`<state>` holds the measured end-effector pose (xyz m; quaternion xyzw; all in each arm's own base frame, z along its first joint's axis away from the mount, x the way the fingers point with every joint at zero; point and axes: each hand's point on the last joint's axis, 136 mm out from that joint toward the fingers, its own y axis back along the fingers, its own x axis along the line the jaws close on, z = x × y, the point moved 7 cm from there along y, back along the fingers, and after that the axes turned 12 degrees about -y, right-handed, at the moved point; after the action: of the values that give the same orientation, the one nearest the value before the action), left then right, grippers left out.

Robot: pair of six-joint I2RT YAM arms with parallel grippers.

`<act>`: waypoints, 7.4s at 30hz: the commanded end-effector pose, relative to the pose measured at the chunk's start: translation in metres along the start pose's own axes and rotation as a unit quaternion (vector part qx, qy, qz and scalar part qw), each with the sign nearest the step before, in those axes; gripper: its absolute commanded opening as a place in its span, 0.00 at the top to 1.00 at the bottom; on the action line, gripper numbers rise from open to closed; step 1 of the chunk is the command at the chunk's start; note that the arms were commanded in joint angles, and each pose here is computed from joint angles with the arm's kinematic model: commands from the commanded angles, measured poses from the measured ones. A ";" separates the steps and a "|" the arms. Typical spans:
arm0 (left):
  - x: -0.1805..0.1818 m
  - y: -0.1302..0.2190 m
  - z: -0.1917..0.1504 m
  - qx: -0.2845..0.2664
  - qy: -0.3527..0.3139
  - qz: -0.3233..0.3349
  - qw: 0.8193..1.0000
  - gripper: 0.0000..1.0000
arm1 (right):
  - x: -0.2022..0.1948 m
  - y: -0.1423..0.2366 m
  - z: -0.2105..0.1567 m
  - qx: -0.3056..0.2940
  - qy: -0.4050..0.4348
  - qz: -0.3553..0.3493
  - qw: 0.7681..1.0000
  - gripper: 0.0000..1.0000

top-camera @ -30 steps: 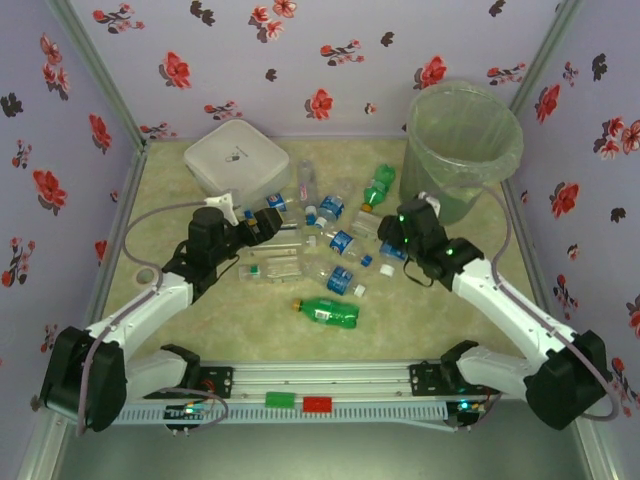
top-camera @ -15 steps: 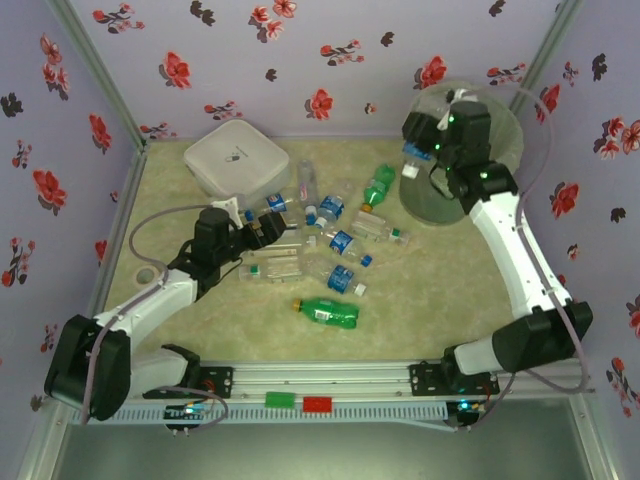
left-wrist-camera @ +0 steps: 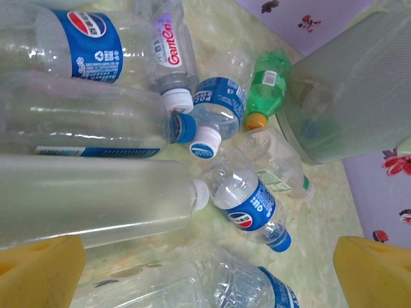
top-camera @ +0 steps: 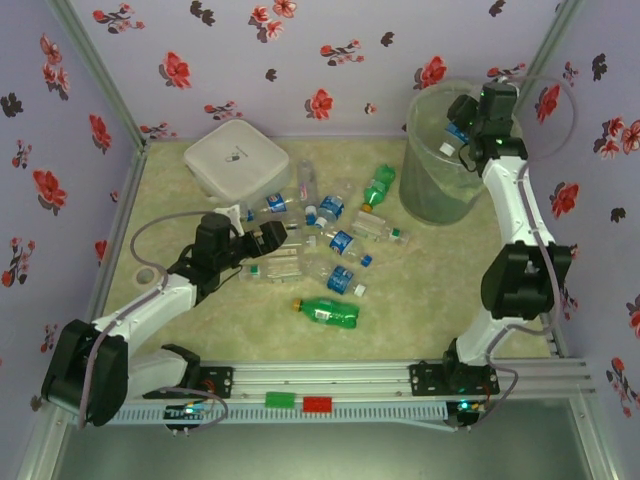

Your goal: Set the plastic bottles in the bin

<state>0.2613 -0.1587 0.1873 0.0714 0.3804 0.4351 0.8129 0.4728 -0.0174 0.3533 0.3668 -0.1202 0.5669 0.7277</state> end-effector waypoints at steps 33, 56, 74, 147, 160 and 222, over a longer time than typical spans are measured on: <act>0.008 0.011 -0.014 0.141 -0.132 0.062 0.979 0.00 | 0.048 0.136 -0.060 0.035 0.134 0.071 0.988 0.00; 0.031 -0.018 -0.051 0.238 -0.120 0.101 0.958 0.00 | 0.018 0.161 -0.225 0.202 0.136 0.128 0.961 0.00; 0.016 0.007 -0.070 0.255 -0.169 0.152 0.940 0.00 | 0.025 0.154 -0.231 0.214 0.139 0.134 0.958 0.00; -0.115 -0.027 0.004 0.038 -0.123 -0.180 0.975 0.73 | 0.091 0.180 -0.286 0.319 0.040 0.430 0.844 0.05; -0.121 -0.022 -0.005 0.041 -0.125 -0.198 0.971 0.72 | 0.091 0.163 -0.299 0.327 0.053 0.411 0.849 0.20; 0.022 0.007 0.009 0.004 0.033 0.114 0.993 0.00 | 0.023 0.045 0.001 -0.053 0.195 -0.052 0.978 0.57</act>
<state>0.2632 -0.1329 0.1743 0.0939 0.4115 0.5226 0.7408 0.4311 0.0087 0.3933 0.2186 -0.0128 0.5983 0.7708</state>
